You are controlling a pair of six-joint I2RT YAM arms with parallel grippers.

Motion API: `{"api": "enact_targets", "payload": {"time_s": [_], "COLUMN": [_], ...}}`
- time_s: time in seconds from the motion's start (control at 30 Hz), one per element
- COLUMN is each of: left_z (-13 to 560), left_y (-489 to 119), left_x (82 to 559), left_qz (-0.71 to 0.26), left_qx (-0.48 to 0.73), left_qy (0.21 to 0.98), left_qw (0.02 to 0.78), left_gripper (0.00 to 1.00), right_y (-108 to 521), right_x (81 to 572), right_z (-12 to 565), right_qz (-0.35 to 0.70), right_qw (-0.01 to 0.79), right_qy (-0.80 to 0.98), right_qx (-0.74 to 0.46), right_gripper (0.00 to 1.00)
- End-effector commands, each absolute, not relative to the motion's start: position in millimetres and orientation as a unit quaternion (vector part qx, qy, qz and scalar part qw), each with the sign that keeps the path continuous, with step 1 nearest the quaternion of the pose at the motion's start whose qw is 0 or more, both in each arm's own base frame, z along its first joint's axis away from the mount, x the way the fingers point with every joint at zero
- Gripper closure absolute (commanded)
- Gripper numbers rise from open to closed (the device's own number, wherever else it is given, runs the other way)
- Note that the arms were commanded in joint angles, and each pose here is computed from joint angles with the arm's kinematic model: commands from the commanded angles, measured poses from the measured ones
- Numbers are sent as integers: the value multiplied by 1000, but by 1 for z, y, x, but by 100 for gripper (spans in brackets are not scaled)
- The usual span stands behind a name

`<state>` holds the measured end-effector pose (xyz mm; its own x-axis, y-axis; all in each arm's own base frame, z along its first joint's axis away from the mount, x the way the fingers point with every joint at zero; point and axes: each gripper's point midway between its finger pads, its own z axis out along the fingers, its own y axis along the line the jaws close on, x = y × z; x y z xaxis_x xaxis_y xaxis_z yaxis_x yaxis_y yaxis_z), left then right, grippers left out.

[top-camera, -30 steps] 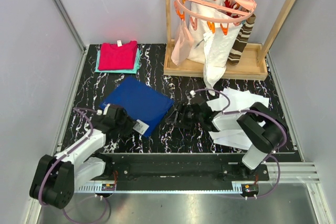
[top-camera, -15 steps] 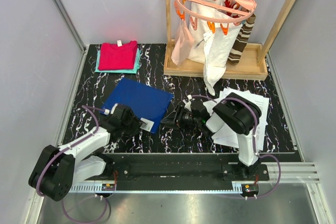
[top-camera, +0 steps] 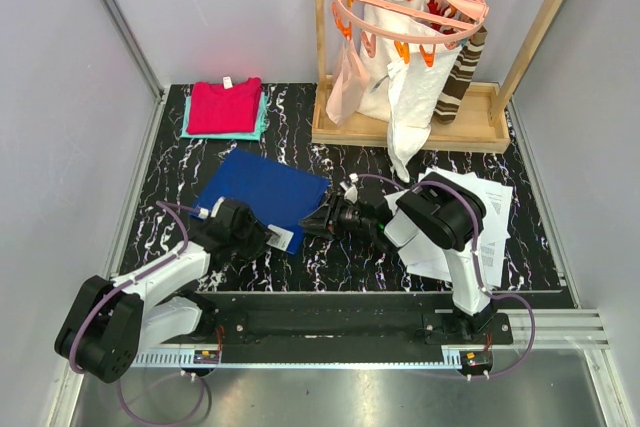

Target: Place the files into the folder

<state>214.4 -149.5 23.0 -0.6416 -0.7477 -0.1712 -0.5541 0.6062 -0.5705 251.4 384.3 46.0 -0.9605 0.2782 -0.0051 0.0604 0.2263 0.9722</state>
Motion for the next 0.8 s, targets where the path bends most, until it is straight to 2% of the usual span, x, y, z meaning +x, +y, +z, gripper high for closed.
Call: {"api": "enact_targets", "payload": {"time_s": [0.0, 0.23, 0.43, 0.6, 0.7, 0.77], "left_z": [11, 10, 11, 10, 9, 8], "left_y": [-145, -144, -146, -146, -146, -146], "left_x": [206, 206, 208, 207, 207, 206], "left_qz": [-223, -222, -222, -221, -220, -220], "left_qx": [-372, -371, -368, -369, -369, -368], "left_qy": [880, 881, 883, 883, 883, 884], "left_qw": [191, 192, 191, 188, 187, 187], "left_gripper": [51, 51, 51, 51, 51, 51], "right_y": [390, 380, 378, 385, 386, 388], "right_x": [254, 247, 244, 246, 249, 250], "right_z": [51, 47, 40, 41, 44, 46], "right_qz": [627, 605, 604, 619, 623, 625], "right_qw": [94, 108, 105, 98, 102, 105], "right_qy": [767, 784, 785, 775, 771, 770], "right_qx": [98, 90, 88, 82, 79, 76], "right_gripper": [59, 54, 53, 59, 67, 68]}}
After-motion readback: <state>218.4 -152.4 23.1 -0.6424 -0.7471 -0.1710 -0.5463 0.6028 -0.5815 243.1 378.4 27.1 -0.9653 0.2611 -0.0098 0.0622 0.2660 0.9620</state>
